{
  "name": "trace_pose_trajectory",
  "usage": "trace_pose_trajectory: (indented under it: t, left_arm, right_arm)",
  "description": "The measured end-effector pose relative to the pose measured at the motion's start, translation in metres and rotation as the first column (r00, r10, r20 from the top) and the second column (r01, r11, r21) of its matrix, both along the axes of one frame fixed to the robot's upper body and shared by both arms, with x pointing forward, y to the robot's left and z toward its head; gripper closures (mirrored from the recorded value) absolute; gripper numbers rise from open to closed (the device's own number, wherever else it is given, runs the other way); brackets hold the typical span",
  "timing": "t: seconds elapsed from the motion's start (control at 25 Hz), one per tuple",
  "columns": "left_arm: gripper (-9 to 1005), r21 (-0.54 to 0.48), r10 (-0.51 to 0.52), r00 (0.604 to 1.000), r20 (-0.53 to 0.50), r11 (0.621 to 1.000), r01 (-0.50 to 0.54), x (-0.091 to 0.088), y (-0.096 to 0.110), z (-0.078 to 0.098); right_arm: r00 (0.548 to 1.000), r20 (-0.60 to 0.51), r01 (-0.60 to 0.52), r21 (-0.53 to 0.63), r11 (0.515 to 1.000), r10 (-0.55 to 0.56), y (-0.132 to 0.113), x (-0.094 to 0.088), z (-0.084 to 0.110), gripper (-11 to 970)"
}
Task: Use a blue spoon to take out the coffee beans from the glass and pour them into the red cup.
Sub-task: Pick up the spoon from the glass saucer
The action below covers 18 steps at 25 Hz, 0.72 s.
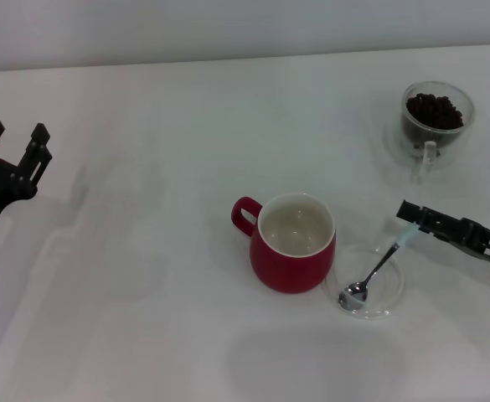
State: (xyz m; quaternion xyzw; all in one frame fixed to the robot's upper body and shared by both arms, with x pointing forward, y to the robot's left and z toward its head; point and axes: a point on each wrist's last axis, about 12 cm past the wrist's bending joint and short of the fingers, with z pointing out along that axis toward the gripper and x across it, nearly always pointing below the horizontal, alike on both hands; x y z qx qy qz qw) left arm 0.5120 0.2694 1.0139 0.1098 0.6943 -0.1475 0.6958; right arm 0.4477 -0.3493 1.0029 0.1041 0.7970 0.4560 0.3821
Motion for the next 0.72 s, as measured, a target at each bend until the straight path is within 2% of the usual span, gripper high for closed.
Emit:
trace_pose_trajectory:
  t: [0.68, 0.72]
  left_arm:
    - [353, 0.004, 0.004, 1.0, 0.003, 1.0, -0.004, -0.0039, 0.0031, -0.0012]
    - [353, 0.005, 0.006, 1.0, 0.003, 1.0, -0.006, -0.0037, 0.0037, -0.0013]
  right_arm:
    - [1.0, -0.006, -0.017, -0.011, 1.0, 0.017, 0.0086, 0.0074, -0.0018, 159]
    - [1.0, -0.008, -0.016, -0.013, 1.0, 0.016, 0.0088, 0.0078, -0.0021, 236]
